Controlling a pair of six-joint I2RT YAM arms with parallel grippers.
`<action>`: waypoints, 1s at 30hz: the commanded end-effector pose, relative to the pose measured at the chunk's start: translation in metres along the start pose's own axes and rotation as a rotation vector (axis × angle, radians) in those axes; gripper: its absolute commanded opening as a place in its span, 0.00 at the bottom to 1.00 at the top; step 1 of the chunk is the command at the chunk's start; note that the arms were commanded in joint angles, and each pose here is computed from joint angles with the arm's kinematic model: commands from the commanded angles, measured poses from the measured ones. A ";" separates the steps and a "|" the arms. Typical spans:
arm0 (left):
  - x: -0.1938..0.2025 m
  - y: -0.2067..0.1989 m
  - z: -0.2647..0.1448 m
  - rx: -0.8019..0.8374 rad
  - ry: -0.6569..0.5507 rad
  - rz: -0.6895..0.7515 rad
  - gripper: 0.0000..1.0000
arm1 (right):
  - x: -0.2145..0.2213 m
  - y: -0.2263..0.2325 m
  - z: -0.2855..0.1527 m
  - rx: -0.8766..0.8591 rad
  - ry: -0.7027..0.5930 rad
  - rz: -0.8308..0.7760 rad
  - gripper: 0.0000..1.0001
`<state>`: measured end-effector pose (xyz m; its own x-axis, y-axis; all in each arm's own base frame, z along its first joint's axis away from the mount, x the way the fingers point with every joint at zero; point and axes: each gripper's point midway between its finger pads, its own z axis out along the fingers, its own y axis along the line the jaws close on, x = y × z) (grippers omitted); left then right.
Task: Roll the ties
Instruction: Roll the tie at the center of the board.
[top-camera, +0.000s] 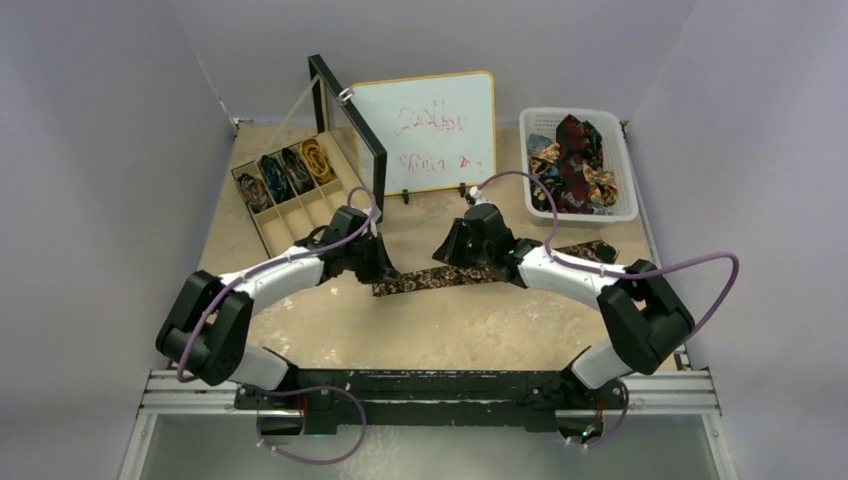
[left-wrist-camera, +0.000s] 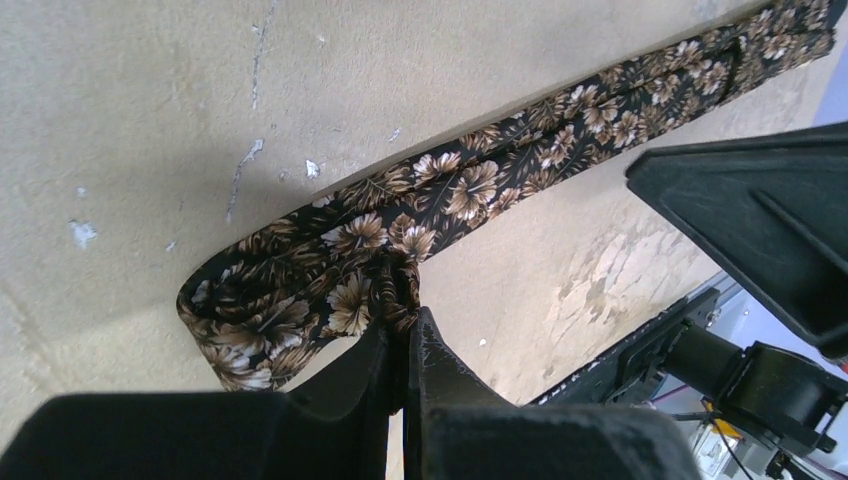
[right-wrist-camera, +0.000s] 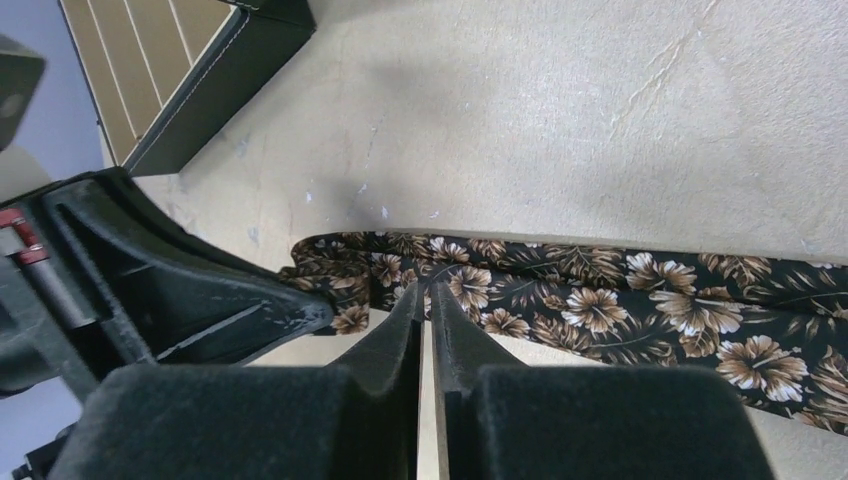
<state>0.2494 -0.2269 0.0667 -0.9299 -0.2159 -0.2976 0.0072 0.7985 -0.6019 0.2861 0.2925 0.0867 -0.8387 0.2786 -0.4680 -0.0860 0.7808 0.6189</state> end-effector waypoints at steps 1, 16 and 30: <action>-0.010 -0.016 0.012 0.025 -0.023 -0.006 0.00 | -0.002 0.000 -0.009 -0.012 -0.022 -0.035 0.09; -0.024 -0.044 -0.018 0.093 -0.132 0.011 0.55 | -0.012 0.030 -0.026 -0.193 -0.073 -0.186 0.51; -0.014 0.024 -0.076 0.063 -0.253 -0.124 0.69 | 0.005 0.079 -0.033 -0.559 -0.208 -1.026 0.93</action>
<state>0.2459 -0.1878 0.1303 -0.7992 -0.4065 -0.4428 -0.0065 0.7424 -0.6699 0.2615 0.3089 0.1309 -0.4985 -0.0606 -0.8648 -0.7345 0.5594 0.3841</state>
